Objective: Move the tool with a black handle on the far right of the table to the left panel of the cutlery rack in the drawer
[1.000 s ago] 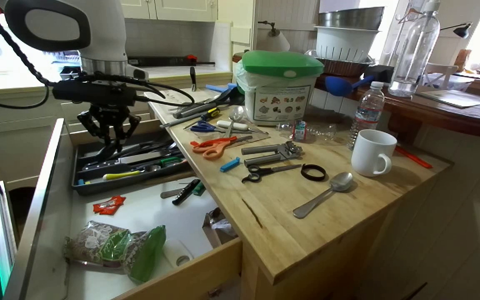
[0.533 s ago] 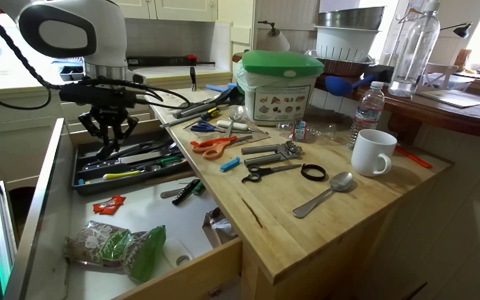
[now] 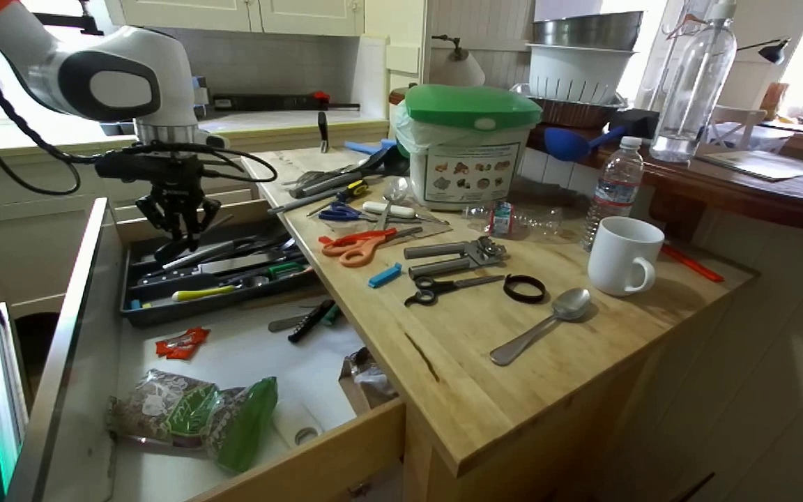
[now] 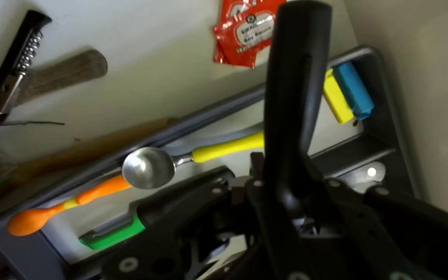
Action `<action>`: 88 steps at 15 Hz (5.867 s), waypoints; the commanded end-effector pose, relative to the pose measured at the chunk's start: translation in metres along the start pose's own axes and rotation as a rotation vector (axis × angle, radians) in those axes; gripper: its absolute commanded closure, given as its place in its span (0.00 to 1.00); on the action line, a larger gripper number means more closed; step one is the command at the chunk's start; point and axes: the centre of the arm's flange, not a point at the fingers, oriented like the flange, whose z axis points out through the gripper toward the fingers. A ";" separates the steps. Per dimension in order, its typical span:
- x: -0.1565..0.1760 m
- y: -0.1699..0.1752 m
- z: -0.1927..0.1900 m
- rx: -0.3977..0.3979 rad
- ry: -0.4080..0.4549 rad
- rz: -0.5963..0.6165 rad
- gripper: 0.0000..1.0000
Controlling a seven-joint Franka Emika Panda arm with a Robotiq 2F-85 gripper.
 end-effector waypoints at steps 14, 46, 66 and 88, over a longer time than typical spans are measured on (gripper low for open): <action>0.051 -0.040 0.049 -0.009 0.190 0.123 0.77; 0.121 -0.047 0.125 0.328 0.672 0.929 0.94; 0.039 -0.066 0.064 0.157 0.547 1.078 0.00; 0.033 -0.018 -0.127 -0.101 0.223 0.689 0.00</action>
